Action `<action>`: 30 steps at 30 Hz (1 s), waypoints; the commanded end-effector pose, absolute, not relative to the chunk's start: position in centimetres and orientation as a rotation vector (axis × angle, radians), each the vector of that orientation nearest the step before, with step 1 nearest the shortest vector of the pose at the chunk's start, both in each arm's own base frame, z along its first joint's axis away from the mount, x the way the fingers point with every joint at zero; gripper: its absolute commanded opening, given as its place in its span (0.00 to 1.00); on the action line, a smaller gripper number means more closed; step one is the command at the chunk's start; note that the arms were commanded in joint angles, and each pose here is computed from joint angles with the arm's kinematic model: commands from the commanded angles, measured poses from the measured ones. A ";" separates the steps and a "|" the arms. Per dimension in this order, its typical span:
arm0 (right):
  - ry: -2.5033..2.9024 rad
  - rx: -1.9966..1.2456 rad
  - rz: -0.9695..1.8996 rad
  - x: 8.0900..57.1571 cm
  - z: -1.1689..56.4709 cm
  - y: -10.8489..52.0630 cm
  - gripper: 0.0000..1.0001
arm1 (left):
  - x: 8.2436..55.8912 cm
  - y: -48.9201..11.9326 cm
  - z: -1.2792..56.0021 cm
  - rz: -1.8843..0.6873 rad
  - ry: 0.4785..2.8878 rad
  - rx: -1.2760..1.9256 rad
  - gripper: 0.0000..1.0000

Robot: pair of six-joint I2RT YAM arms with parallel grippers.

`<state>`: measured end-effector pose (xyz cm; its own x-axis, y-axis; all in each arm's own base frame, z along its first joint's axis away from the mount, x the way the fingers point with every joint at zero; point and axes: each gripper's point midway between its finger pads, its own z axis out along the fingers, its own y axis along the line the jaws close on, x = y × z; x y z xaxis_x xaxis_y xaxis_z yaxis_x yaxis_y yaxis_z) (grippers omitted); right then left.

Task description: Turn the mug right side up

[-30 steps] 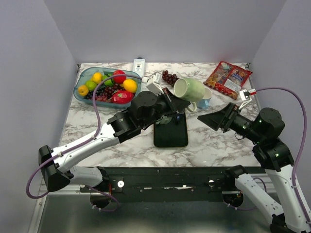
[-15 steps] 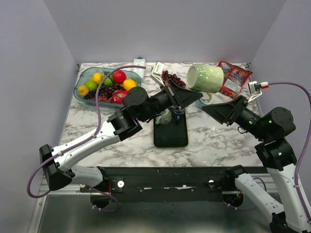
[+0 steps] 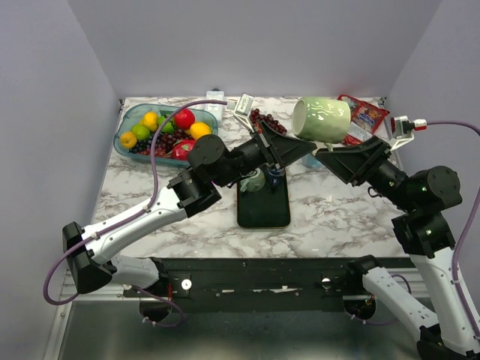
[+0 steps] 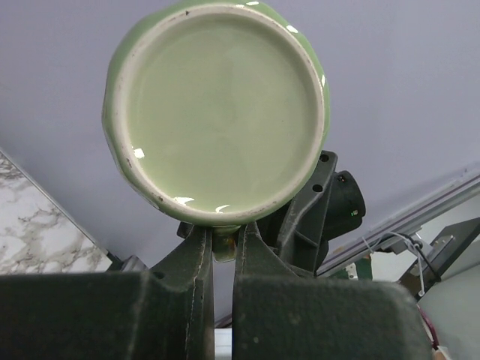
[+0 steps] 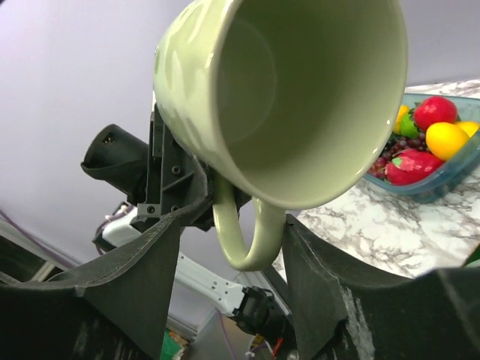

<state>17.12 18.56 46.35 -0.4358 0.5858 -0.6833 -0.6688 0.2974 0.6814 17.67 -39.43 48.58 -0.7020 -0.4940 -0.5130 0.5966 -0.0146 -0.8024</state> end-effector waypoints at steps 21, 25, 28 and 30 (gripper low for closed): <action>1.529 0.096 1.122 21.3 43.0 15.7 0.01 | 20.1 -35.7 42.8 -1.509 1.640 -0.016 0.97; 1.624 0.202 0.899 23.1 40.7 13.1 0.01 | 21.1 -32.5 38.2 -1.296 1.760 -0.096 0.99; 1.701 0.307 0.642 25.1 38.1 9.7 0.01 | 21.5 -30.2 35.9 -1.135 1.823 -0.095 0.99; 1.766 0.394 0.427 26.4 35.3 6.9 0.01 | 22.0 -29.1 35.1 -1.055 1.856 -0.088 0.99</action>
<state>24.27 13.11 36.83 -0.3668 0.5601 -0.7428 -0.2368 0.7159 0.6568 20.14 -32.44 39.20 -0.5924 -0.5311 -0.6058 0.4562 0.3986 -0.7956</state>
